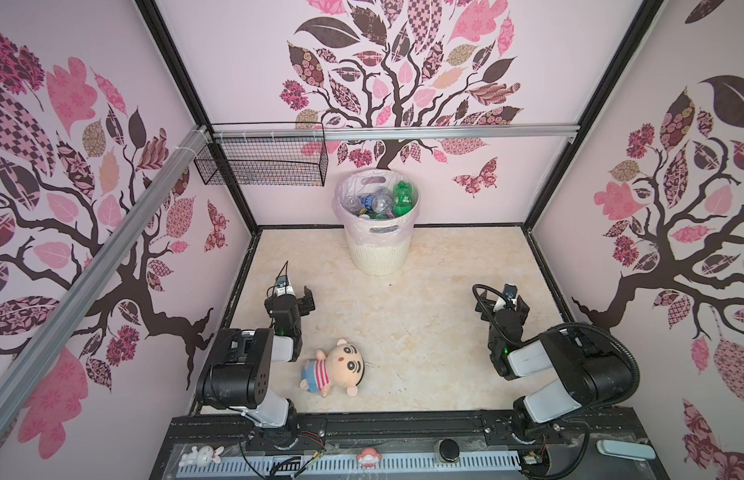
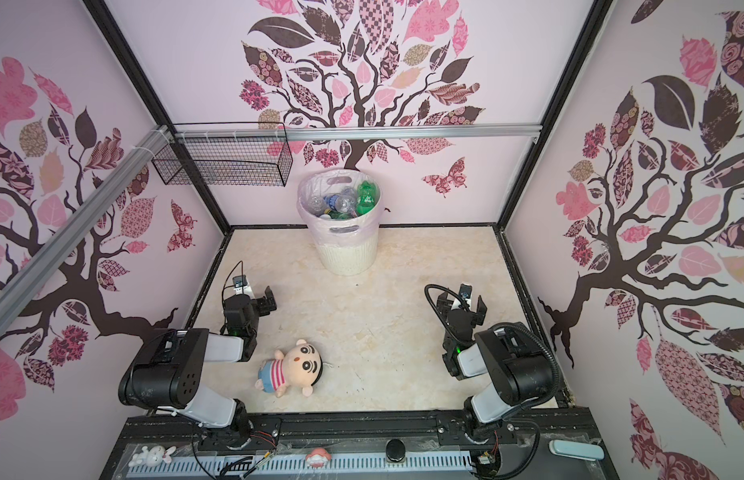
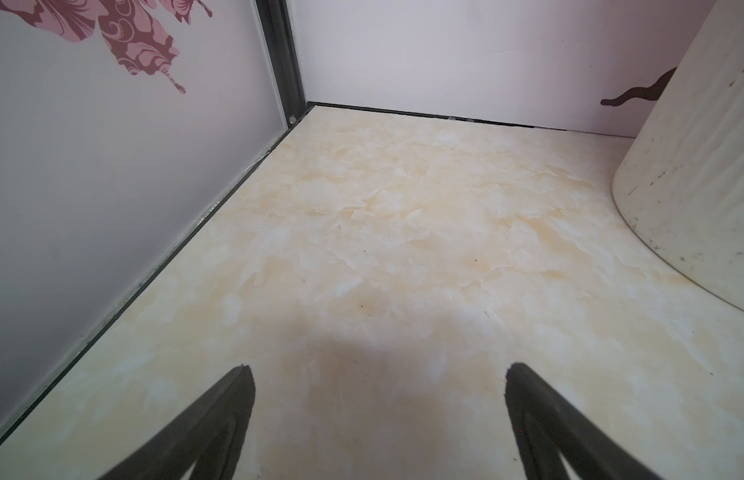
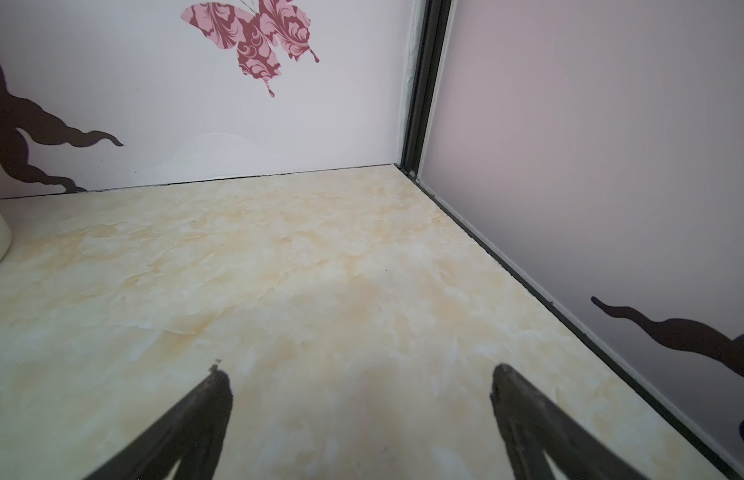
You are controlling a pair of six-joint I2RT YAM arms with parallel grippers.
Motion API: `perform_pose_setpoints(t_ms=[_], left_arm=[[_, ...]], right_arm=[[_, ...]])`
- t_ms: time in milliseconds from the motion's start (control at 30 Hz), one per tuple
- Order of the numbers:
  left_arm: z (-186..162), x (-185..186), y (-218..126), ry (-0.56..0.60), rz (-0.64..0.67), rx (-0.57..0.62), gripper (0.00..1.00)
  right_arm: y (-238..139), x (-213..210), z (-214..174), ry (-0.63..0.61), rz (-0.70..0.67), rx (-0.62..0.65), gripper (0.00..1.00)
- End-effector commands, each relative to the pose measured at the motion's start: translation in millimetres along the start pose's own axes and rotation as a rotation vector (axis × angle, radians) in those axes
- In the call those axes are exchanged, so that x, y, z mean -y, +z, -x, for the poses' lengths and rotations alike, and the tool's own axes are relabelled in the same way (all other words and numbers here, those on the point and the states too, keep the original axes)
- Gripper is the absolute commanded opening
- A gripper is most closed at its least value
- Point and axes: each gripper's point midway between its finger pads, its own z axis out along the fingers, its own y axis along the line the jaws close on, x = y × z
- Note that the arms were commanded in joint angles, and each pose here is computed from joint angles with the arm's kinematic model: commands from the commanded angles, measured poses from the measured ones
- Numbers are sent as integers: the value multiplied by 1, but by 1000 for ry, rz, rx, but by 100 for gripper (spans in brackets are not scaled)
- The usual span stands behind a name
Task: Throw the plastic bottles in the bin
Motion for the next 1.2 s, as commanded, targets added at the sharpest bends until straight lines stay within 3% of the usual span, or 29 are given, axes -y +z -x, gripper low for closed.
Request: perform_pose_setpoints(t_ms=[0,100,200,333,1167], left_arm=[[14,1,2,-3,5,39,97],[14,0,2,-4,6,39,97],[14,0,2,-3,6,39,97],[14,0,2,-4,5,39,97],[14,0,3,-4,7,39,97]], right_arm=[[-12,-7,27,53,89,118,100],[-13,-18,21,25,152,120,99],[5,-15,22,39,106,118,99],[37,-14,3,61,102,-70,99],[39,-12,3,78,113,-72,99]])
